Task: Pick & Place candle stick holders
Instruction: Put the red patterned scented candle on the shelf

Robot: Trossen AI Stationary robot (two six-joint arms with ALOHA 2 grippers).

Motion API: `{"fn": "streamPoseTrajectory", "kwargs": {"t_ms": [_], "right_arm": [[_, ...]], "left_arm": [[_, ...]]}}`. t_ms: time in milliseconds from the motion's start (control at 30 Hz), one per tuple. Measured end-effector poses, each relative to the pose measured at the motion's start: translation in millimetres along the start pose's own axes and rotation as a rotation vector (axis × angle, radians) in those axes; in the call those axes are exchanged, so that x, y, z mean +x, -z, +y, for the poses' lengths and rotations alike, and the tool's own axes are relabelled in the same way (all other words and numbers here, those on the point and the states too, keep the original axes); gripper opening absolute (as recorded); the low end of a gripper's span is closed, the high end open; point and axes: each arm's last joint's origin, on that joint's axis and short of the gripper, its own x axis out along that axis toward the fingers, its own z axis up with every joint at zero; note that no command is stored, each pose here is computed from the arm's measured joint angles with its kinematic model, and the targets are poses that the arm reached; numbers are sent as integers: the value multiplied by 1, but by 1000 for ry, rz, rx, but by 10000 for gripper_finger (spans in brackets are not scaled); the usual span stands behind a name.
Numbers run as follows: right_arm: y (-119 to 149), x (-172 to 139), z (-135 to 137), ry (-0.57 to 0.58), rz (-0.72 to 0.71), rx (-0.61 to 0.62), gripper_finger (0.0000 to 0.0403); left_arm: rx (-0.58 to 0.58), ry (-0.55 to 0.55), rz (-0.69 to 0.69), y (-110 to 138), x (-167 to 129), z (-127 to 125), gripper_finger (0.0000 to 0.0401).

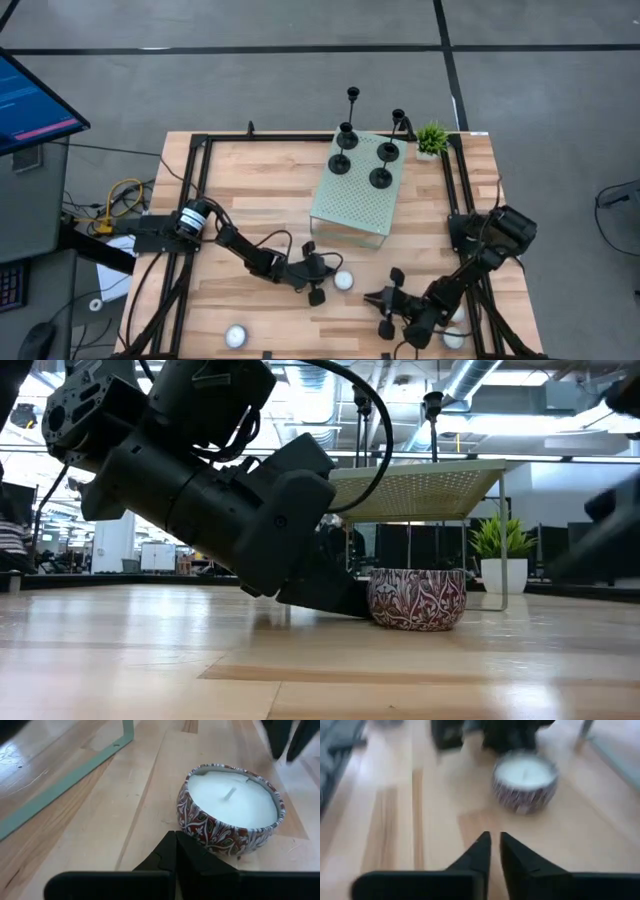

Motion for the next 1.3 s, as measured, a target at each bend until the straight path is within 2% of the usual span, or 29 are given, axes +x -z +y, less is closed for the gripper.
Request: {"fn": "streamPoseTrajectory", "kwargs": {"t_ms": [100,233,433,600,733,900,1300], "right_arm": [[11,4,0,-23,56,-38,83],[13,14,-2,-10,46,-22,170],[13,38,-9,48,4,70,302],[8,53,-18,91,-5,95,363],[4,60,-23,104,-5,47,370],[-3,70,-28,101,-18,-1,352],[-10,78,-33,103,-28,10,313]], "left_arm": [[-1,0,1,-1,1,2,4],[0,-1,2,0,1,2,4],[0,2,4,0,1,2,4],[1,2,5,0,1,2,3],[1,2,6,0,1,2,4],[-1,5,2,0,1,2,3],[-34,7,-3,0,1,2,4]]}}
